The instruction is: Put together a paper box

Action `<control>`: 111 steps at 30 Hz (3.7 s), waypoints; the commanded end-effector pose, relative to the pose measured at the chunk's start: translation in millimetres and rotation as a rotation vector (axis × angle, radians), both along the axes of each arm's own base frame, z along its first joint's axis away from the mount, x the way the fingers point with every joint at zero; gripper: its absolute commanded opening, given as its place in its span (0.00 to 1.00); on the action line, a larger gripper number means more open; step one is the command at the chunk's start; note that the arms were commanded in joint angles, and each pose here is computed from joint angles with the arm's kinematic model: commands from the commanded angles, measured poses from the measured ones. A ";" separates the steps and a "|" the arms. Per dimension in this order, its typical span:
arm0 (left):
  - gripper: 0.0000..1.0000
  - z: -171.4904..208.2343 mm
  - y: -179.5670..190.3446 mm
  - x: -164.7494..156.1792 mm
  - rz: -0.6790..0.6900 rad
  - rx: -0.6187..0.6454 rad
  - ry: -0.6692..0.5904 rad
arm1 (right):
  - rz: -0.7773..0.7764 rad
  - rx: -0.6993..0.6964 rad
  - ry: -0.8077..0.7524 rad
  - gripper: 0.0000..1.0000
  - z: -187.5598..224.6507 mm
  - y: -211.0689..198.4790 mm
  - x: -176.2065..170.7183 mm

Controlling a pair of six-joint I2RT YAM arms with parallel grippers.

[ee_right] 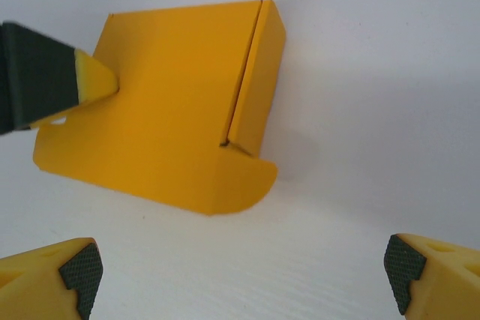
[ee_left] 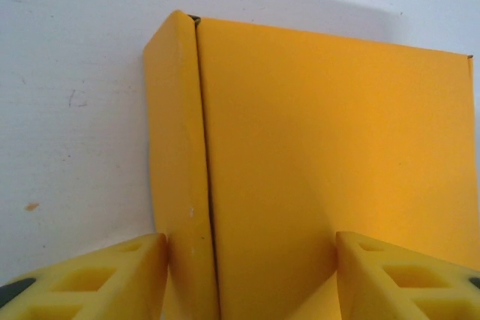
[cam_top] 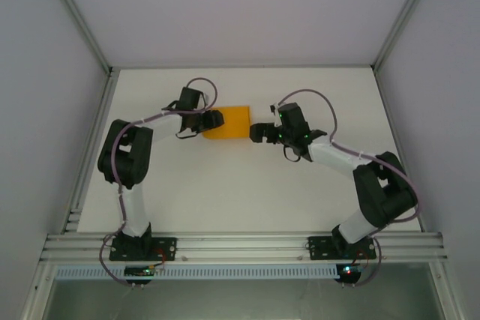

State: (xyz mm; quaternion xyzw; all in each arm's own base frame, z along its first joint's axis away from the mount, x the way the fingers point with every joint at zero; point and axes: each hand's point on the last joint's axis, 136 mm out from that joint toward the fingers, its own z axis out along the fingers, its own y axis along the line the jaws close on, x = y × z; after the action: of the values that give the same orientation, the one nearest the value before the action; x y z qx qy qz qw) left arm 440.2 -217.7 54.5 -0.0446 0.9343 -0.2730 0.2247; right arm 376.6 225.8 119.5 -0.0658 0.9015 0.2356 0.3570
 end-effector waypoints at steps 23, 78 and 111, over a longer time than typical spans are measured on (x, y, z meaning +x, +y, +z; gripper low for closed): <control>0.43 -46.8 43.6 -35.3 0.075 -0.390 0.151 | 0.068 0.300 0.428 0.99 -34.6 73.3 78.4; 0.91 87.6 -102.5 -92.3 -1.045 0.911 -0.959 | -0.218 0.723 1.103 0.37 24.5 -23.1 -36.2; 0.31 51.8 -48.7 -160.1 -1.388 0.566 -0.406 | -0.316 -0.364 -0.090 0.99 81.7 -155.0 32.5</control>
State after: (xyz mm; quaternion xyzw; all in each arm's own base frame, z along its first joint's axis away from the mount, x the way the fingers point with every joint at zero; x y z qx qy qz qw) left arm 312.2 -281.3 124.3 0.6568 0.7010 -0.0464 0.2742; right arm 403.0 108.1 200.5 0.0862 0.9190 0.1849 0.3373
